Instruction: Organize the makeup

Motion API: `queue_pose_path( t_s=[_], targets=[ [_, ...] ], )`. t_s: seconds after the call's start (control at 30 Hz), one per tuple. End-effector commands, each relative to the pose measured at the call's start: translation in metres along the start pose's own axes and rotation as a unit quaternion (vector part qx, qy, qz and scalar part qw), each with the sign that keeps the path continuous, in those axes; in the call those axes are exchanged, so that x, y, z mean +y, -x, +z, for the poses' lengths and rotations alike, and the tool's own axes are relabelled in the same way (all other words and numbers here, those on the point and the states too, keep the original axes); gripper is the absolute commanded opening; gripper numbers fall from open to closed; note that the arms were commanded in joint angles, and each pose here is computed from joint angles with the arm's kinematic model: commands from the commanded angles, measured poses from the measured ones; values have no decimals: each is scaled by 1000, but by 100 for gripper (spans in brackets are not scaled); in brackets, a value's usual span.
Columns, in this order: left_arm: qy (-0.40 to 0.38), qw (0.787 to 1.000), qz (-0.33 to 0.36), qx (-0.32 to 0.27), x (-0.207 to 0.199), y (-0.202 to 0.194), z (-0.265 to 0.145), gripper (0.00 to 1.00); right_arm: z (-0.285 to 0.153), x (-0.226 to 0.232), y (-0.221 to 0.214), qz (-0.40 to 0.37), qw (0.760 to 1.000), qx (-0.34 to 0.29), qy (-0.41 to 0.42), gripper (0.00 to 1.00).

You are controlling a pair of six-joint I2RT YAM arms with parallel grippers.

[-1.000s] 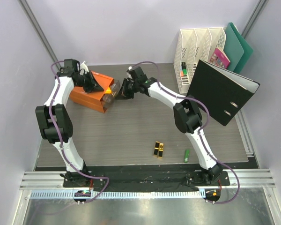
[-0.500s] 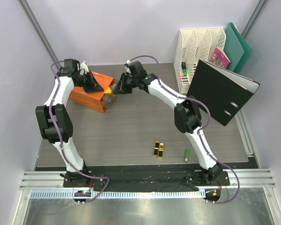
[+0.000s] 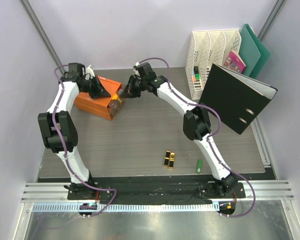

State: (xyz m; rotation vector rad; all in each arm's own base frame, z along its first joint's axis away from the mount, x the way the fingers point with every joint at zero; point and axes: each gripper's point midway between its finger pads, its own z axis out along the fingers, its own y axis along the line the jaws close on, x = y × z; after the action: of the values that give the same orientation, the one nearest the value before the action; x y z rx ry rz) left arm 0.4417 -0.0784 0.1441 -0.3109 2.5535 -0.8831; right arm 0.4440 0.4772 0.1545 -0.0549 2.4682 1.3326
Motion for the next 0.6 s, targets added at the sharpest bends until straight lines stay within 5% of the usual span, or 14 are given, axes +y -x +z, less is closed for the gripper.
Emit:
queue_pose_path(
  t_s=[0.0, 0.57],
  targets=[
    [215, 949, -70, 218, 120, -121, 18, 0, 30, 38, 1, -25, 997, -37, 65, 1],
    [215, 947, -76, 227, 123, -124, 23, 0, 51, 50, -4, -1, 994, -39, 105, 4]
  ],
)
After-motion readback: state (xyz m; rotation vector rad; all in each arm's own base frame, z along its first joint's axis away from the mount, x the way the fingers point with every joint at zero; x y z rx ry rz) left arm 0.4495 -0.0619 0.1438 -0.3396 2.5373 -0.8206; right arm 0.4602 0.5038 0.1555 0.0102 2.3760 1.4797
